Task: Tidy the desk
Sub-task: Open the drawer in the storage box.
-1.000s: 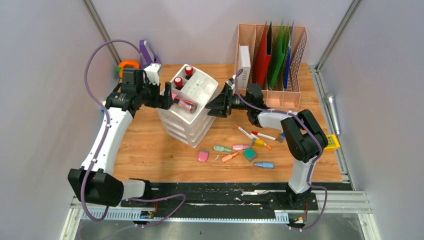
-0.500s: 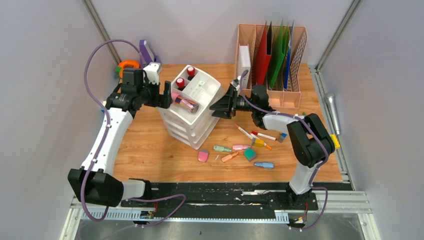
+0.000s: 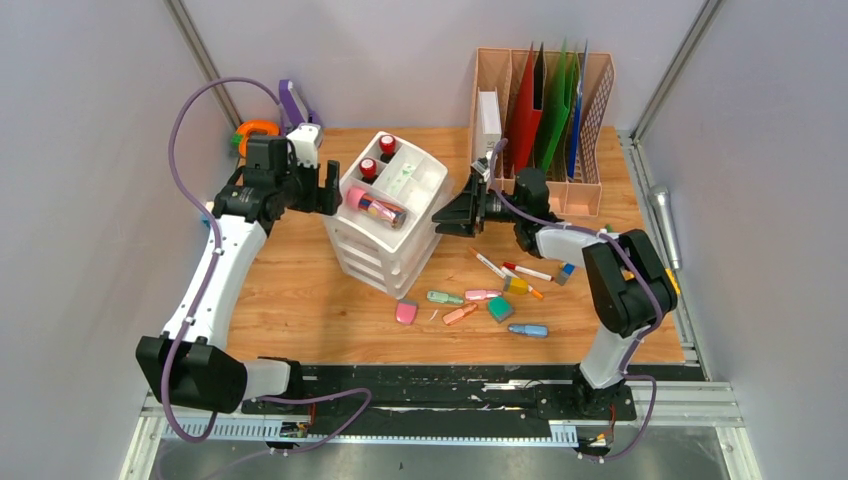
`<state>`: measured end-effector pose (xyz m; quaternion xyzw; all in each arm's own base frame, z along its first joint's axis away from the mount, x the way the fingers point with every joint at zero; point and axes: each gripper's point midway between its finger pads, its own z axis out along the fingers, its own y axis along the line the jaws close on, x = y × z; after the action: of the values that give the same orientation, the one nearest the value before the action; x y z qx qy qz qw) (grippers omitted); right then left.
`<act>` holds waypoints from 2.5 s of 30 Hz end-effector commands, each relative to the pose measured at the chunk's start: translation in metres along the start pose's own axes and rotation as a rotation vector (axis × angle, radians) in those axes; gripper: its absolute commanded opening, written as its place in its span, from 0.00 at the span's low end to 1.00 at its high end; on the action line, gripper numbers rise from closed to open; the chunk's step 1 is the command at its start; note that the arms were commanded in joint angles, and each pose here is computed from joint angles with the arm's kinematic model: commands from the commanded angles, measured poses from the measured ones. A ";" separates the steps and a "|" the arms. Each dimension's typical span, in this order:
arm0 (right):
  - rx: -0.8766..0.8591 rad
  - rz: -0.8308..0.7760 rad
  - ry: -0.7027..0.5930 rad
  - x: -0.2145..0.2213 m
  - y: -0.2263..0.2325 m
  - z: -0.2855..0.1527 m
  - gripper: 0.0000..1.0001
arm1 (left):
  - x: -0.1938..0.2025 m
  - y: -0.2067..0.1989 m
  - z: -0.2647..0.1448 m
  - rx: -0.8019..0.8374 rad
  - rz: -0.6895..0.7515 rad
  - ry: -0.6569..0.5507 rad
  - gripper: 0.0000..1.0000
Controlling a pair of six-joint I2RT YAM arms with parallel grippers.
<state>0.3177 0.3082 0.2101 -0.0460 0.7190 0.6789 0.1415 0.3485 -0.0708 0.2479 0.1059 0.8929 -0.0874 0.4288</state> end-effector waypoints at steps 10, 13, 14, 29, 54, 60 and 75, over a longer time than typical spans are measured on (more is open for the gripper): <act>-0.037 -0.188 0.056 0.006 0.021 -0.020 0.61 | -0.010 0.004 0.013 -0.008 0.022 -0.033 0.75; 0.008 -0.243 0.044 0.004 0.019 -0.022 0.60 | -0.014 0.004 0.012 -0.002 0.044 -0.044 0.67; 0.022 -0.263 0.038 0.002 0.019 -0.023 0.60 | -0.016 0.004 0.012 -0.002 0.047 -0.049 0.63; 0.222 -0.947 0.124 -0.024 0.066 -0.025 0.60 | -0.027 0.009 0.027 0.015 0.140 0.017 0.56; 0.392 -1.664 0.631 0.009 0.023 0.026 0.62 | -0.049 0.023 0.044 -0.014 0.254 0.065 0.68; 0.402 -1.703 0.685 0.012 0.010 0.030 0.61 | -0.049 0.023 0.046 -0.007 0.257 0.067 0.68; 0.438 -1.803 0.703 0.016 0.021 0.028 0.59 | -0.050 0.024 0.050 -0.010 0.260 0.069 0.69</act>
<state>0.3030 0.3399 0.1988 -0.7454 0.5456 0.1319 0.3595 0.4092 -0.0697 0.2441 0.2184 0.8950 -0.0390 0.3869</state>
